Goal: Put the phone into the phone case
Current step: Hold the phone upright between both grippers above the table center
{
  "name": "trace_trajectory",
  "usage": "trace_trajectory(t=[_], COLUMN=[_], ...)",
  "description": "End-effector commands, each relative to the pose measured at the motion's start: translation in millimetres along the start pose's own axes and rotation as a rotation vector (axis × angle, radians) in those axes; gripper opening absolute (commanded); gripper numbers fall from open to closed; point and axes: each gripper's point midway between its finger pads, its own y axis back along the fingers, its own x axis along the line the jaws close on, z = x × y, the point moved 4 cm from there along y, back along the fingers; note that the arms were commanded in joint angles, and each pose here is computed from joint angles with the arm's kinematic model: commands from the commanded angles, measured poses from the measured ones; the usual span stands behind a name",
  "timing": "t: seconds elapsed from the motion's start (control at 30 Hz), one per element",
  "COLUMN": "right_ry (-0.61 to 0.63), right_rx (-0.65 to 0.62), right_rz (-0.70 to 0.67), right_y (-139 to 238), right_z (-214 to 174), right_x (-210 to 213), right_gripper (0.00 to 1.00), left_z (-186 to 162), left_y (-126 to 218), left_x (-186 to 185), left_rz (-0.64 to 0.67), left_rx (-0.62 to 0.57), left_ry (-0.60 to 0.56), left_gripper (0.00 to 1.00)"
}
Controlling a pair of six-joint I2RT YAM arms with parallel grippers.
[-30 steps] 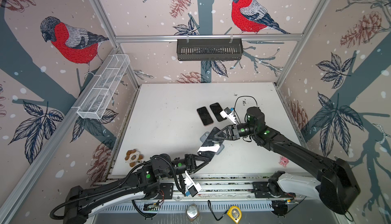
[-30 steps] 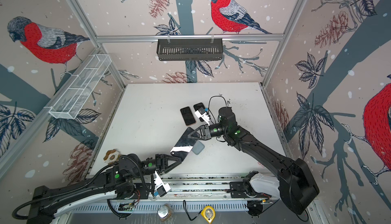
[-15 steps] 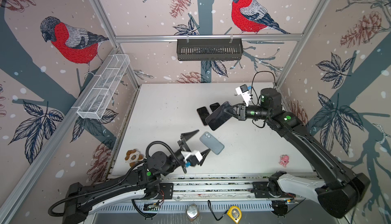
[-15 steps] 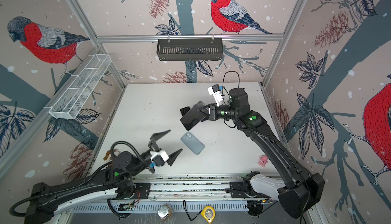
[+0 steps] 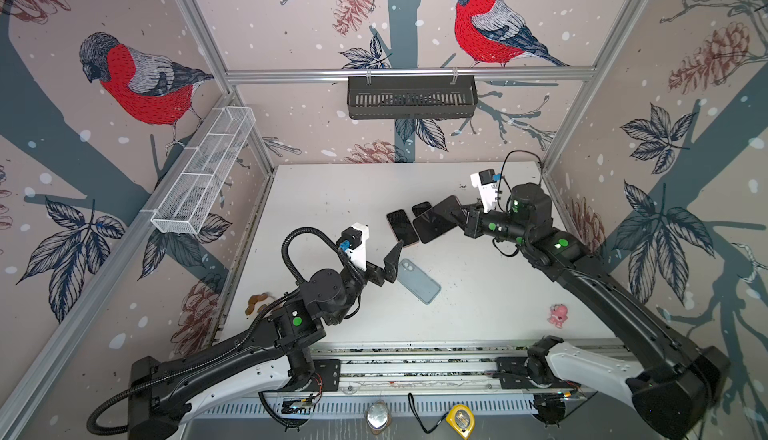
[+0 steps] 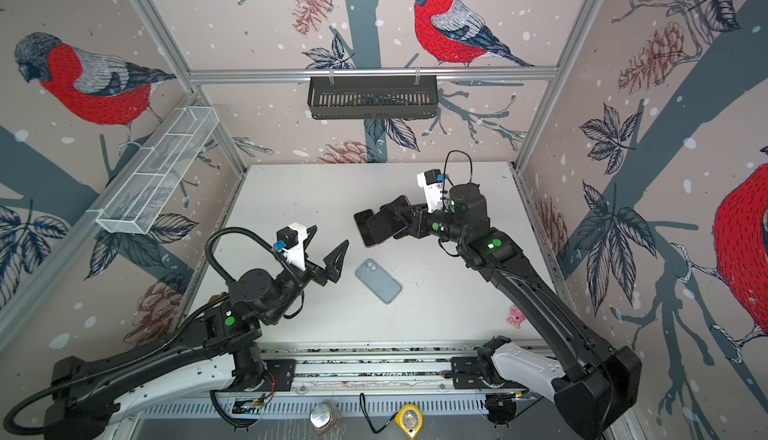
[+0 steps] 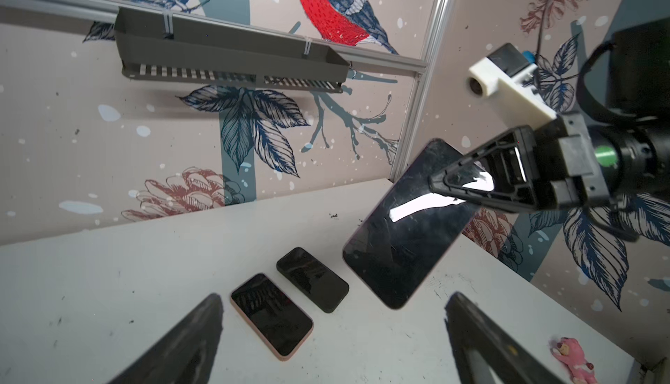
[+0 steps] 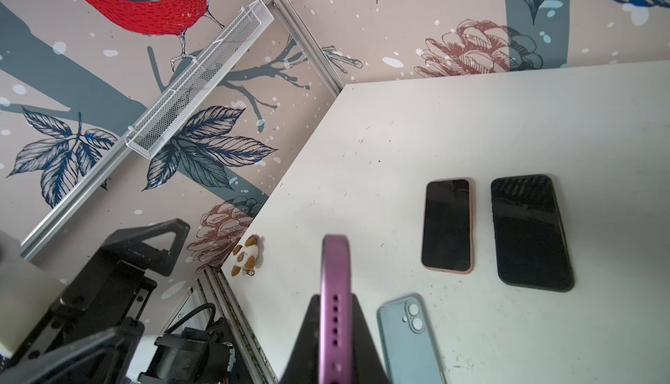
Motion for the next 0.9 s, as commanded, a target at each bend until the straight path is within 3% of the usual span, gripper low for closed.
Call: trace_trajectory(t=[0.0, 0.13, 0.37, 0.6, 0.87], right_ry=[0.091, 0.137, 0.175, 0.149, 0.134], right_rx=[-0.171, -0.28, -0.216, -0.201, -0.22], right_rz=[0.088, 0.133, 0.153, 0.254, 0.314], right_y=[2.1, 19.1, 39.7, 43.2, 55.3], right_z=[4.0, -2.2, -5.0, -4.9, -0.7], right_x=[11.8, 16.9, 31.7, 40.0, 47.7], right_gripper=[0.01, 0.01, 0.01, 0.01, 0.01], left_z=[-9.0, -6.5, -10.9, -29.0, -30.9], left_y=[-4.4, -18.4, -44.3, -49.4, -55.4], left_x=[-8.1, -16.3, -40.3, -43.9, -43.1], left_rz=[-0.112, -0.271, -0.631, -0.697, -0.692], left_rx=[0.021, 0.034, 0.182, 0.188, 0.205], left_ry=[0.145, 0.234, 0.329, 0.419, 0.418], left_gripper=[0.93, 0.8, 0.7, 0.69, 0.65])
